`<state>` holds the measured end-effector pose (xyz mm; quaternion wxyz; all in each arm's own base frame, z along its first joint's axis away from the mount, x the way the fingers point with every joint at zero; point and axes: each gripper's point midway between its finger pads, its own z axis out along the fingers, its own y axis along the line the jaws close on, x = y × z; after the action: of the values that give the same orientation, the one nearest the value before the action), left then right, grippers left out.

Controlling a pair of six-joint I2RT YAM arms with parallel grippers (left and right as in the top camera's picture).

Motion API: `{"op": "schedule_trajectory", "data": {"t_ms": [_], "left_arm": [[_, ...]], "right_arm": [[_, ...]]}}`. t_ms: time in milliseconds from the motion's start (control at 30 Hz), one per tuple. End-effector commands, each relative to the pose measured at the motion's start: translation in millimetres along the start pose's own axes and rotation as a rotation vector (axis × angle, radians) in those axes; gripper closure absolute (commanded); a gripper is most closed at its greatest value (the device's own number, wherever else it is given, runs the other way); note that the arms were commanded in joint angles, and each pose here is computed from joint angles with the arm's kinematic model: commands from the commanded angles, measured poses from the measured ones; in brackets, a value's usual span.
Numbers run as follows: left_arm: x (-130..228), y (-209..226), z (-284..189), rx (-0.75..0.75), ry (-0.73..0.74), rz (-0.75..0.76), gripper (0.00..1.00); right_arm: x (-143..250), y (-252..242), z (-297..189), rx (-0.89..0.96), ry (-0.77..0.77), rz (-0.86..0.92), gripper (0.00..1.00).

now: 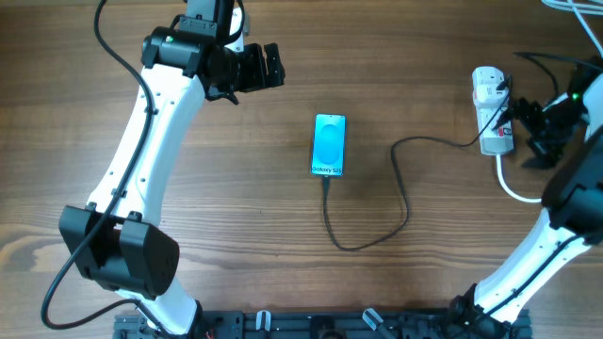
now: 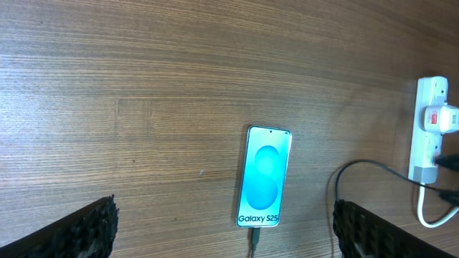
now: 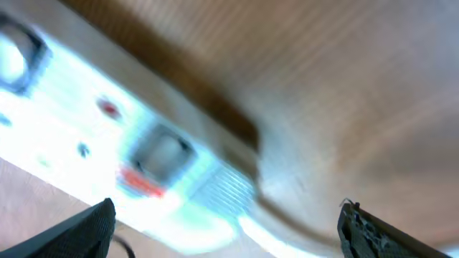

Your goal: Plug charger to phone and switch on socket

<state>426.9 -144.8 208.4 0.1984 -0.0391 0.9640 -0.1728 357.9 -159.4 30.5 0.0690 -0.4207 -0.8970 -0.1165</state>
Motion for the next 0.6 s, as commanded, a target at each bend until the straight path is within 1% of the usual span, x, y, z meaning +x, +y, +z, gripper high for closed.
{"op": "schedule_trajectory", "data": {"t_ms": [0, 133, 267, 400, 567], "left_arm": [[1, 4, 4, -0.011, 0.008, -0.015, 0.00], [1, 4, 4, -0.011, 0.008, -0.015, 0.00], [1, 4, 4, -0.011, 0.008, -0.015, 0.00], [1, 4, 4, -0.011, 0.008, -0.015, 0.00], [1, 4, 4, -0.011, 0.008, -0.015, 0.00]], "right_arm": [[16, -9, -69, 0.022, -0.140, 0.015, 0.00], [47, -11, -119, 0.013, -0.226, -0.006, 0.00], [87, -9, -159, -0.030, -0.353, -0.088, 0.00], [127, -9, -172, -0.075, -0.437, -0.144, 0.00], [180, -13, -172, -0.152, -0.474, -0.201, 0.00]]}}
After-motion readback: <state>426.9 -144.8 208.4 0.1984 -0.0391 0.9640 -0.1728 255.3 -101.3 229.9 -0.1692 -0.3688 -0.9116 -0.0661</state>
